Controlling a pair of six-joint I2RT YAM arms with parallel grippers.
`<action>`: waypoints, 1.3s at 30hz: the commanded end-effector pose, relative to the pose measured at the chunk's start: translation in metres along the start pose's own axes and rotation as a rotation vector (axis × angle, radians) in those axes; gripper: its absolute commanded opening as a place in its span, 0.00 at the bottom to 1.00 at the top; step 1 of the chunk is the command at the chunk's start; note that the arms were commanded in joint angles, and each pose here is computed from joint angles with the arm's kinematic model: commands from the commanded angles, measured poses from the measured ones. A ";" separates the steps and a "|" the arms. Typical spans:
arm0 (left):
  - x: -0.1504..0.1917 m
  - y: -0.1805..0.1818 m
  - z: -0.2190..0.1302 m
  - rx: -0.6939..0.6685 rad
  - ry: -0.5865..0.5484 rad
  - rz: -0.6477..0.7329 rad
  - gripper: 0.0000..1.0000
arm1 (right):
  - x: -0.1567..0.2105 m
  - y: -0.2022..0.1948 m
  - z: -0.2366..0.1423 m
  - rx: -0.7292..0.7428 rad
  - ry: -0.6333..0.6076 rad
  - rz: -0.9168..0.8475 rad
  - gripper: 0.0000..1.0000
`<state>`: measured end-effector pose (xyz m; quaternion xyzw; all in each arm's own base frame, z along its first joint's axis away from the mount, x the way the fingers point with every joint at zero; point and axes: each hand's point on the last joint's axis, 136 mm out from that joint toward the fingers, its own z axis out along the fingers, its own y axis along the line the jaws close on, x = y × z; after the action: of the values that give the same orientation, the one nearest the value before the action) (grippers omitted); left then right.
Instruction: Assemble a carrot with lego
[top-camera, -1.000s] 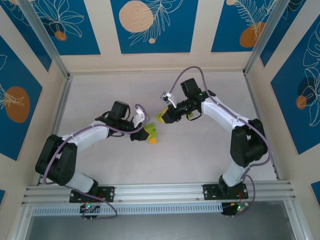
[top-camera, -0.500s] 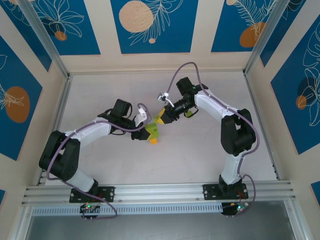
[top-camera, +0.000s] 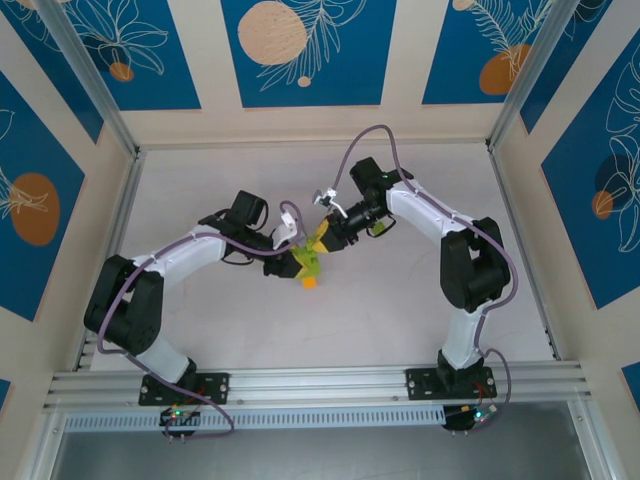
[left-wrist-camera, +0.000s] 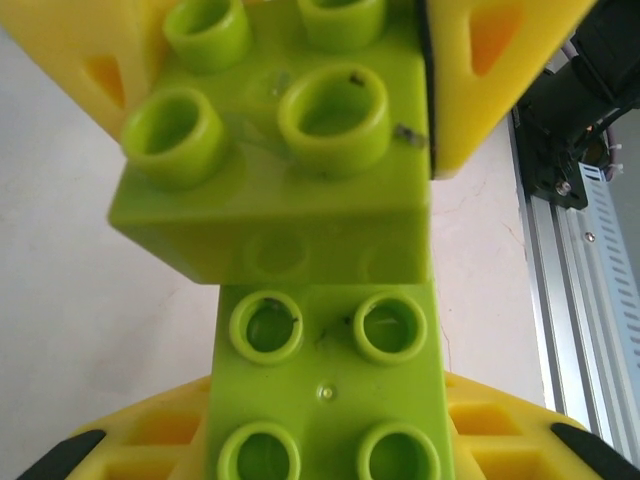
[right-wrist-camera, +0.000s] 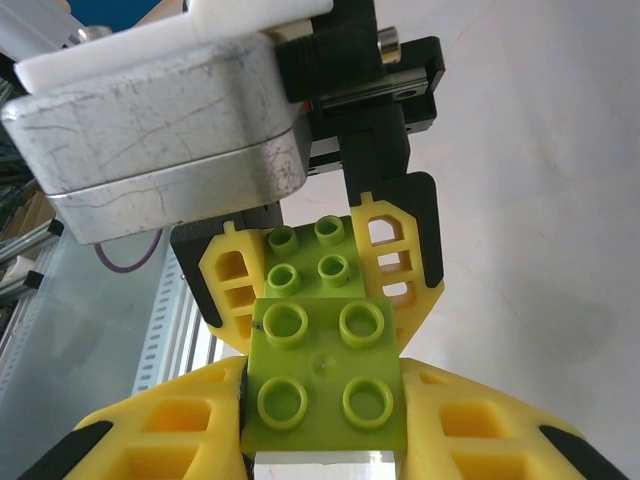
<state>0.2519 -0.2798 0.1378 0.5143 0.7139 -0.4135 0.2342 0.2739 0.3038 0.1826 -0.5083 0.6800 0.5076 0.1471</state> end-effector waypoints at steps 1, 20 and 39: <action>-0.020 -0.012 -0.005 0.067 -0.047 0.064 0.00 | 0.008 0.006 0.008 -0.056 0.022 0.033 0.04; -0.024 -0.009 -0.018 0.097 -0.071 0.043 0.00 | 0.019 0.010 0.015 -0.096 0.049 0.081 0.03; -0.022 0.006 -0.021 0.080 -0.084 0.008 0.00 | 0.040 0.007 0.031 -0.101 0.119 0.137 0.03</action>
<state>0.2434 -0.2667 0.1299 0.4934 0.7234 -0.4494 0.1769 0.2622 0.3099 0.1686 -0.5067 0.6724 0.5280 0.1114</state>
